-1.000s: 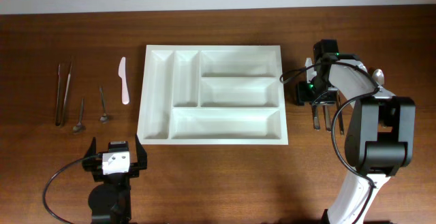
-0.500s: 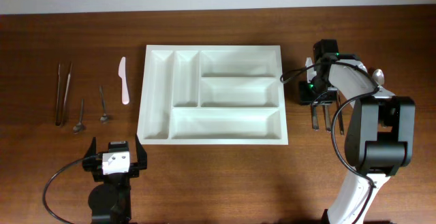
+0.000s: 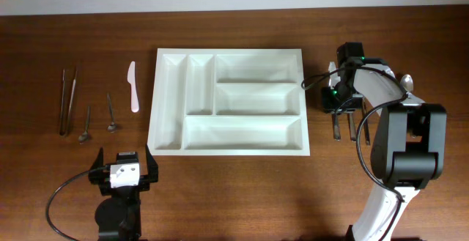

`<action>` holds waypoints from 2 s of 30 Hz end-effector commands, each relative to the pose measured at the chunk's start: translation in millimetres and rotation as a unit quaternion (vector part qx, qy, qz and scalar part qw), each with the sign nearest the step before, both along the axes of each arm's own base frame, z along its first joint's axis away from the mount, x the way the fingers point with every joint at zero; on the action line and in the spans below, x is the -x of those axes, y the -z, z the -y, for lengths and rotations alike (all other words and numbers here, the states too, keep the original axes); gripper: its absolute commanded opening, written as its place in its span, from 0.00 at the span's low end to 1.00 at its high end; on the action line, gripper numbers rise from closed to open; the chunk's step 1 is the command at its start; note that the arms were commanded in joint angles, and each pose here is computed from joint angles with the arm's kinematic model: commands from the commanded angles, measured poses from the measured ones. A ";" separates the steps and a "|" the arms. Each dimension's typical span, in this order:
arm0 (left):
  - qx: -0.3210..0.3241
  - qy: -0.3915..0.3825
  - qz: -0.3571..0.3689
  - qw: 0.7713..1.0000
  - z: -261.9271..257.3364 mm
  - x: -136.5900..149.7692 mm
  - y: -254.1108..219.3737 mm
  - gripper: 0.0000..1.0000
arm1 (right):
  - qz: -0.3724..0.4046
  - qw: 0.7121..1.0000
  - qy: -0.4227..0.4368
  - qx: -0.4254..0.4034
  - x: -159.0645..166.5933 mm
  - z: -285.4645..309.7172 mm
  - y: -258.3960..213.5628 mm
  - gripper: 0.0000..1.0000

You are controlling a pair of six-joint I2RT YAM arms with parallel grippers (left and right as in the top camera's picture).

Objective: Pack container
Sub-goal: 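Lower the right gripper and close it on the leftmost fork's handle, then lift the fork and carry it left over the tray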

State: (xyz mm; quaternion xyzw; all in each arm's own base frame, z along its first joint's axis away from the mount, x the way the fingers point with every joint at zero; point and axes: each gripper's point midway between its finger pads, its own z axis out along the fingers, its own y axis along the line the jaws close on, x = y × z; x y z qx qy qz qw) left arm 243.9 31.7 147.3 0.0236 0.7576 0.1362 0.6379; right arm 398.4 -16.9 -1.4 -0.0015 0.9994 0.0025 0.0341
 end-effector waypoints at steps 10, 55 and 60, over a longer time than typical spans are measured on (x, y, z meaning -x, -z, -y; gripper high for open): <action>-0.003 0.008 0.002 1.000 2.8 -0.3 0.3 0.99 | -0.004 1.000 0.003 0.010 -1.6 3.7 5.2 0.18; -0.003 0.008 0.002 1.000 2.8 -0.3 0.3 0.99 | 0.031 0.998 -0.031 0.047 -38.0 16.3 -61.0 0.05; -0.003 0.008 0.002 1.000 2.8 -0.3 0.3 0.99 | 0.059 0.995 -0.061 0.053 -54.9 16.7 -108.2 0.05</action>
